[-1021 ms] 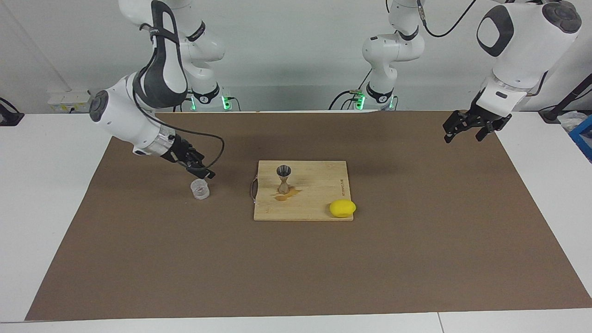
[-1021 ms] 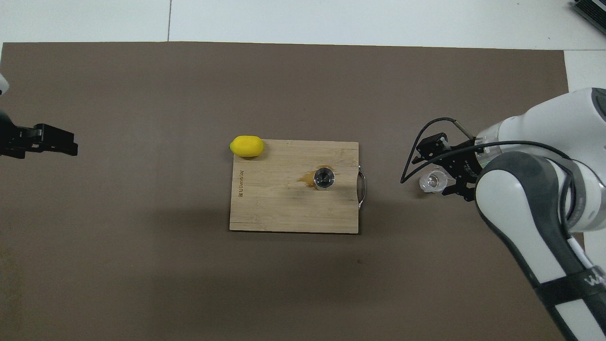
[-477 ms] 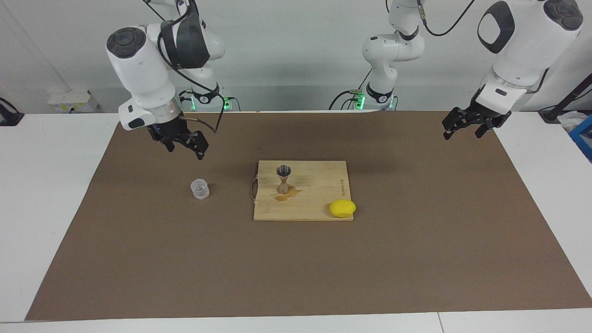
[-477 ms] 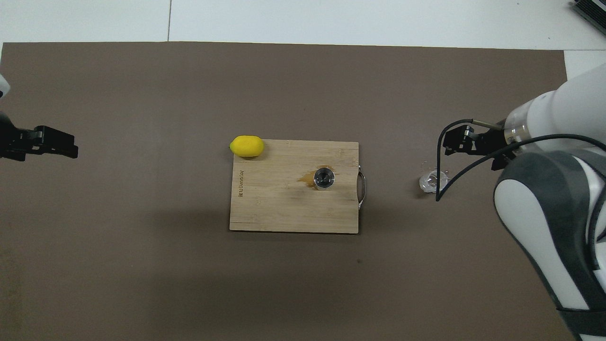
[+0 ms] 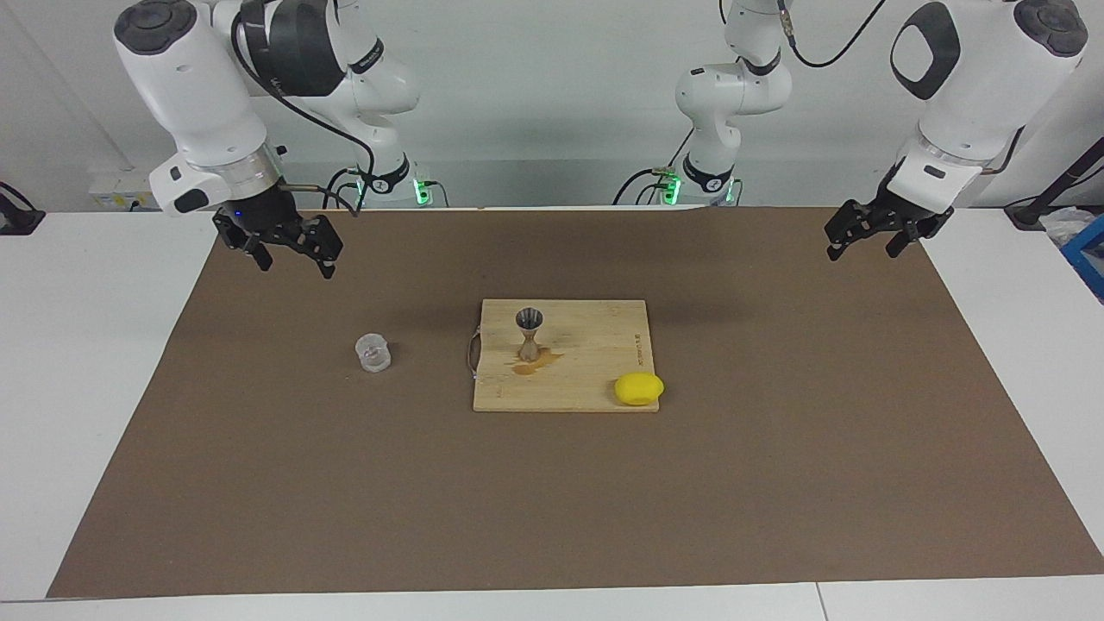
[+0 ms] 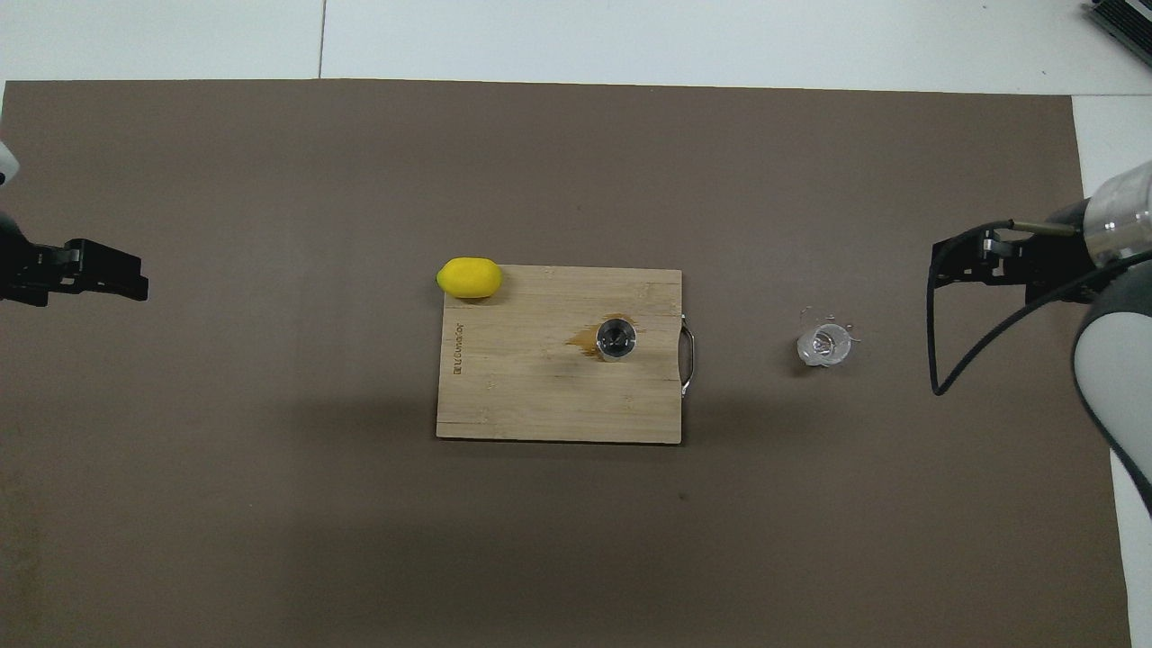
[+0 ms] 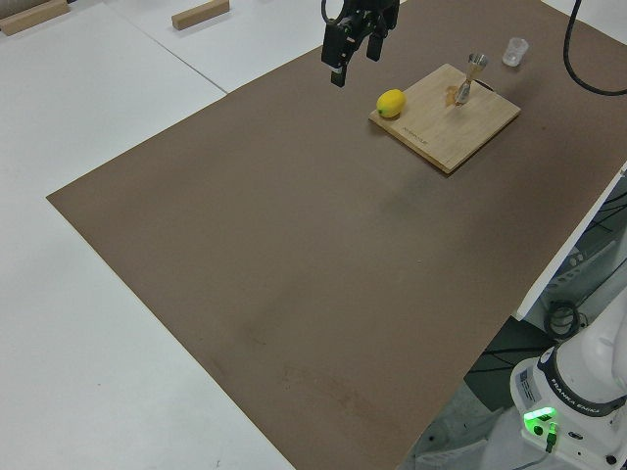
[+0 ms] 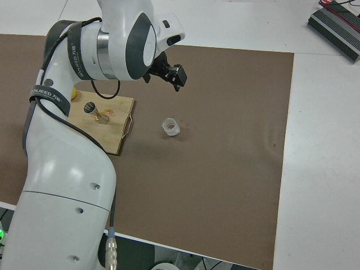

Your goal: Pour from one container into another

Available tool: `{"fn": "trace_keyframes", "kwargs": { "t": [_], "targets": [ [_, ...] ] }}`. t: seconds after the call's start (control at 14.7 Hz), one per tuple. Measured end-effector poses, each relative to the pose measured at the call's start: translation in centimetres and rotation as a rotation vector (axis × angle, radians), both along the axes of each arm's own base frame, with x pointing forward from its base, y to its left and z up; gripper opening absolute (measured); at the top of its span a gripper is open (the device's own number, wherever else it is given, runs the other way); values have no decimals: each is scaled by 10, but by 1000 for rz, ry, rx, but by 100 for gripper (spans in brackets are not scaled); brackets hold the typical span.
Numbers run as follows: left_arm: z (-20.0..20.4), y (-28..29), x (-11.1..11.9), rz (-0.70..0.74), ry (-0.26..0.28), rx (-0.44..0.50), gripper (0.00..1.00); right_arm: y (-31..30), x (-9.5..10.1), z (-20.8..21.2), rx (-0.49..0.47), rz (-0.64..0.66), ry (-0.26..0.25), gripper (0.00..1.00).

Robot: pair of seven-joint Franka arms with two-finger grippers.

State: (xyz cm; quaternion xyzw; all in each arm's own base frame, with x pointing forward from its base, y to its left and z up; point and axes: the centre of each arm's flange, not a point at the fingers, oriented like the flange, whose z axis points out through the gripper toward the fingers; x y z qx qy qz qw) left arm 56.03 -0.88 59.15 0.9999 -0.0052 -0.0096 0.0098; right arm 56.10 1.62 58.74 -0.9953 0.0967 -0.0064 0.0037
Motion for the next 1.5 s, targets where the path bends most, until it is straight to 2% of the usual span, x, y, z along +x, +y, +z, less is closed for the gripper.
{"fn": "trace_keyframes", "kwargs": {
  "t": [0.34,0.95,1.5],
  "targets": [
    [0,1,0,1,0,0,100,2,-23,16,-2,36,57,100],
    [1,1,0,1,-2,0,100,23,-20,17,-3,82,26,100],
    [4,0,-1,1,-7,0,100,23,-19,17,-3,97,24,100]
  ]
}}
